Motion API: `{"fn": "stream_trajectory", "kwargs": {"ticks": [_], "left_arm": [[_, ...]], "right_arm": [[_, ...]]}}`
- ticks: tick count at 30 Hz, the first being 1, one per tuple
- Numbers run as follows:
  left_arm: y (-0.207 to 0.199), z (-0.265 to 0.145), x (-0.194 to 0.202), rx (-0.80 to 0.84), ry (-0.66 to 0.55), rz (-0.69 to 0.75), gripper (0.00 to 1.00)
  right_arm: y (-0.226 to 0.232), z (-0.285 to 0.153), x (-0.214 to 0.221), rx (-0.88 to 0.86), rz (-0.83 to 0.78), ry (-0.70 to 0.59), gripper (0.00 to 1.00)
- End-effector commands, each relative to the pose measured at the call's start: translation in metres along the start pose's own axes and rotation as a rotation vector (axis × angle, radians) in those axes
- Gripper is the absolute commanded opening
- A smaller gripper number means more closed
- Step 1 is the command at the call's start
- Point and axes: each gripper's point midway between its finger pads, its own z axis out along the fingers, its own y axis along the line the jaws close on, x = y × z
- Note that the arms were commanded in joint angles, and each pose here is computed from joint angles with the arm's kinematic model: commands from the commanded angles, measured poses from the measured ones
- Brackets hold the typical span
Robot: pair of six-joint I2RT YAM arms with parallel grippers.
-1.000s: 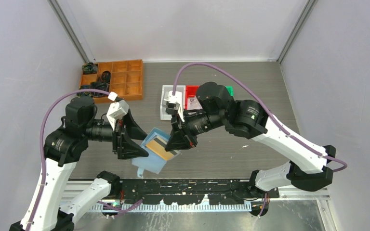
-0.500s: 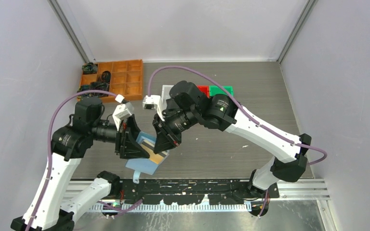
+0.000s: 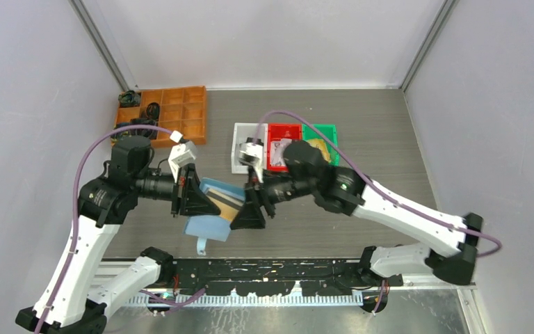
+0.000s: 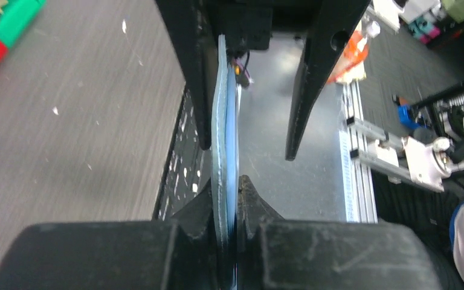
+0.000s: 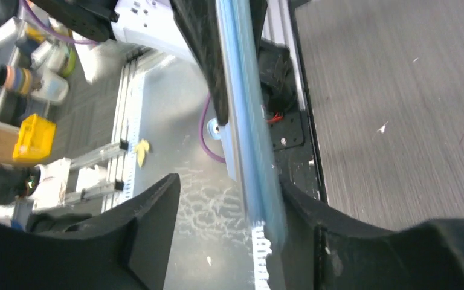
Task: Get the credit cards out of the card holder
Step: Remove the credit card from the card holder.
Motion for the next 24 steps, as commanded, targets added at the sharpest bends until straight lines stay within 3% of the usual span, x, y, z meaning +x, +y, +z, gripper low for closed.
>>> {"fn": "stream_trajectory", "kwargs": {"ticks": [1,5,11,13,16,17,19,20,21,24], "left_arm": [[-0.009,-0.002,-0.048,0.004,-0.138,0.065,0.0],[-0.012,-0.002,-0.063,0.013,-0.188,0.046,0.0],[-0.02,-0.002,-0.076,0.042,-0.235,-0.008,0.0],[-0.023,-0.003,-0.076,0.051,-0.231,-0.01,0.0],[-0.028,-0.004,-0.068,0.072,-0.209,-0.005,0.04],[-0.027,-0.004,-0.061,0.068,-0.192,-0.014,0.13],[-0.025,-0.005,-0.05,0.042,-0.154,-0.006,0.59],[-0.024,-0.006,-0.043,0.025,-0.13,0.005,0.72],[-0.022,-0.007,-0.038,0.013,-0.109,0.023,0.79],[-0.018,-0.01,-0.026,-0.011,-0.046,0.122,0.81]], "right_arm": [[0.04,-0.047,-0.075,-0.096,-0.091,-0.544,0.64],[0.042,-0.063,-0.079,-0.156,-0.053,-0.736,0.59],[0.037,-0.052,-0.081,-0.201,0.0,-0.762,0.5],[0.037,-0.05,-0.084,-0.212,0.002,-0.766,0.4],[0.042,-0.051,-0.087,-0.229,-0.007,-0.764,0.12],[0.045,-0.053,-0.087,-0.221,-0.014,-0.748,0.05],[0.048,-0.053,-0.08,-0.192,-0.034,-0.667,0.01],[0.05,-0.051,-0.072,-0.182,-0.047,-0.6,0.01],[0.054,-0.049,-0.061,-0.186,-0.055,-0.519,0.01],[0.051,-0.041,-0.026,-0.156,-0.048,-0.251,0.01]]}}
